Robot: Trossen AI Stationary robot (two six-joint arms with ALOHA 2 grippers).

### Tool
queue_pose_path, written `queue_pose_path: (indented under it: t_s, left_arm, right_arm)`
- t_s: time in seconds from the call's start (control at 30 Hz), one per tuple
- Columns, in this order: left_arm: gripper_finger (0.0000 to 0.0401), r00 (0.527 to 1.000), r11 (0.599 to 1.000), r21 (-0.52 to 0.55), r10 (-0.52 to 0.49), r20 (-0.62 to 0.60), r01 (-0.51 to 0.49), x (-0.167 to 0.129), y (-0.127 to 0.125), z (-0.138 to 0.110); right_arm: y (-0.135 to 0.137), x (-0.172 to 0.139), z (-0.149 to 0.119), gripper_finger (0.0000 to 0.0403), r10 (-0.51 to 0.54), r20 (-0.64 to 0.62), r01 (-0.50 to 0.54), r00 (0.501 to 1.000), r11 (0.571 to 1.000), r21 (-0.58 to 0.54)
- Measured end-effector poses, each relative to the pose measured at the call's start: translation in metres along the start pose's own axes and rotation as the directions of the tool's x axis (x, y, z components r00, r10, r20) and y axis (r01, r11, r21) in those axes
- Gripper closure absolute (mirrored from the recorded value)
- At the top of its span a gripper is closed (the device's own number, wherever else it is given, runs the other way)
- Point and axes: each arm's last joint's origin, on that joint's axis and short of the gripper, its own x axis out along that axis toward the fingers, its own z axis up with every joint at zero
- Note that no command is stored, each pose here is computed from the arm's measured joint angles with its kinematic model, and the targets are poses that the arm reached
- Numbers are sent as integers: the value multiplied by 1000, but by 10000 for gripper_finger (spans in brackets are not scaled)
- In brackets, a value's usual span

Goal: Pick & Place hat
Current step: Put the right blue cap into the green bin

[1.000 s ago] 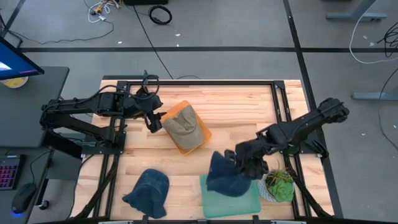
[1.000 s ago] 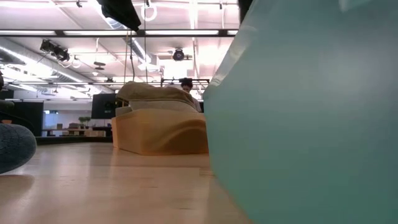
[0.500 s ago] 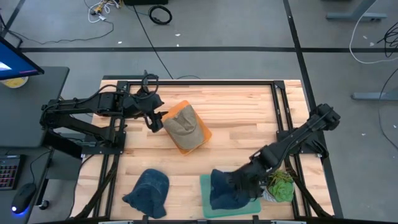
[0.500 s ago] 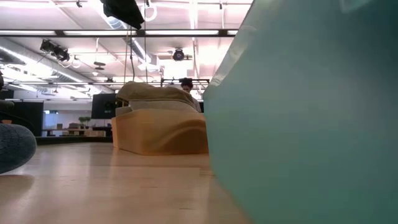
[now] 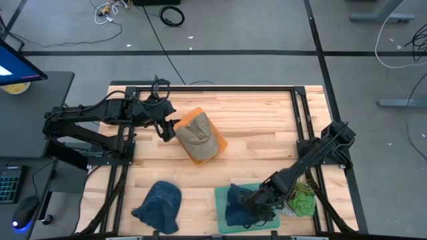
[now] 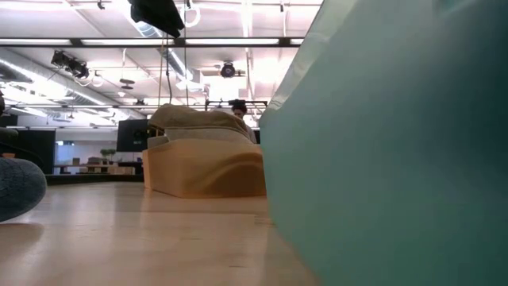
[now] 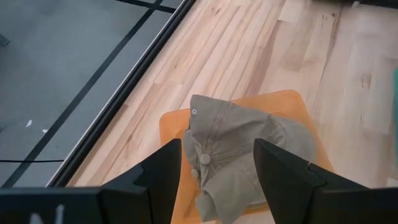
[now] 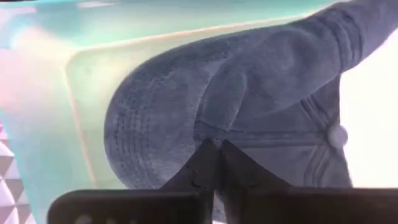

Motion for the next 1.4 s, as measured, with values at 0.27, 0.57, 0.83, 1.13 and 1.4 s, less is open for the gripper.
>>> queue_pose_path:
  t_s: [0.27,0.57,0.83,1.13,1.4]
  left_arm:
    - [195,1000,1000,-1,0,0,0,0,0,0]
    - [195,1000,1000,-1,0,0,0,0,0,0]
    - [195,1000,1000,-29,-1,0,1,0,0,0]
    - [195,1000,999,-43,-1,0,1,0,0,0]
    - [195,1000,999,-45,-1,0,1,0,0,0]
  right_arm:
    - [-5,-1,2,375,-57,15,55,998,989,139]
    - [-8,-1,5,343,-94,50,74,994,950,305]
    - [-9,-2,5,286,-121,30,97,992,901,422]
    - [-5,-32,9,287,-168,103,92,980,852,515]
    - [-14,-54,-6,375,-358,-44,341,933,834,434]
